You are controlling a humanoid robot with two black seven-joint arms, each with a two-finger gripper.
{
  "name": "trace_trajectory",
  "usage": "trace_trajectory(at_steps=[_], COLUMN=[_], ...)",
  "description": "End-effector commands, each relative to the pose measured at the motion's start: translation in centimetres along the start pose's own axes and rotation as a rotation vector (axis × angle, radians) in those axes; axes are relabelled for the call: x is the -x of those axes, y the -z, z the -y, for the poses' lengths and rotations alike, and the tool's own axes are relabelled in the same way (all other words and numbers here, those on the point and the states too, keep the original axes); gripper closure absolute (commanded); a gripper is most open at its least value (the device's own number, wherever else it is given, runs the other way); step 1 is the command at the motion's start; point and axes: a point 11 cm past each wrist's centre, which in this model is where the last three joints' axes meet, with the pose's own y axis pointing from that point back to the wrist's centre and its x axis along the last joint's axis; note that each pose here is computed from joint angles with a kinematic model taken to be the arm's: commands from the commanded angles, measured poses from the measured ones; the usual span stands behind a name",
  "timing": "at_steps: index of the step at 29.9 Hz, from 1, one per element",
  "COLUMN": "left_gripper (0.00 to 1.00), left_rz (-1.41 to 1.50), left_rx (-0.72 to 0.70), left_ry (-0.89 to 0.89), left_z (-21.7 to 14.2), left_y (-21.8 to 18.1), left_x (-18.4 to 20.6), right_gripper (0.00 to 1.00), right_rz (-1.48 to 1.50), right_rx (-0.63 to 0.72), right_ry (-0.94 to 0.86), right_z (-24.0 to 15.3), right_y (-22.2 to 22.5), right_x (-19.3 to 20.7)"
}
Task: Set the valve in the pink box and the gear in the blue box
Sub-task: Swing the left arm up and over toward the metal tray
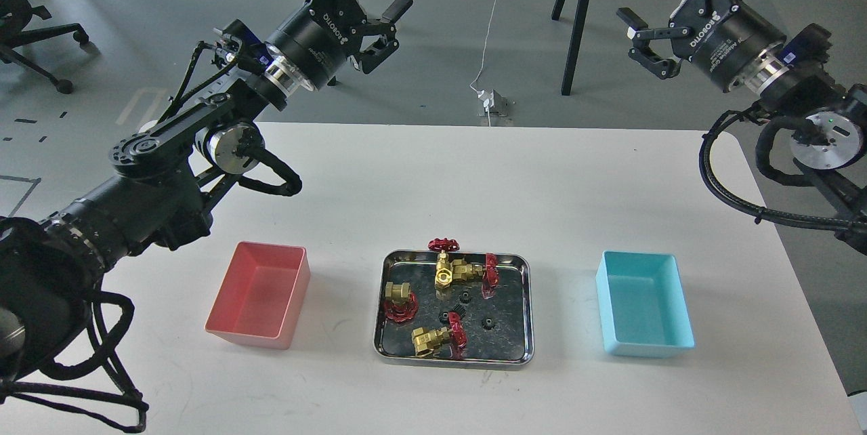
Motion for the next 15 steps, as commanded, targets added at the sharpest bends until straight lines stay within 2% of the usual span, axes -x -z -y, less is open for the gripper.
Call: trace_trajectory(at_steps=[1, 5, 11, 13, 15], left_gripper=[0.0, 0.0, 0.0, 0.0, 0.0], left_rz=[-0.018, -0.015, -0.087, -0.15, -0.193], left_rx=[0.0, -0.014, 0.096, 0.146, 0.181], left_ry=[-0.007, -0.01, -0.114, -0.08, 0.019], left_z=[-0.2, -0.6, -0.8, 0.7, 2.6], left_y=[0.5, 1.0, -0.9, -1.0, -1.8], left_x=[0.1, -0.1, -2.3, -0.4, 3.1], right_gripper=[0.0, 0.0, 0.0, 0.0, 0.0], right_rz=[0.008, 0.017, 0.059, 0.096, 0.124], right_rx=[-0.011, -0.046, -0.167, -0.201, -0.218], right_ry=[-0.025, -0.057, -0.073, -0.083, -0.091], right_z=[-0.3, -0.6, -0.4, -0.7, -1.0], right_y=[0.0, 0.8, 4.4, 5.3, 5.6], right_x=[-0.7, -1.7, -2.1, -2.4, -2.7])
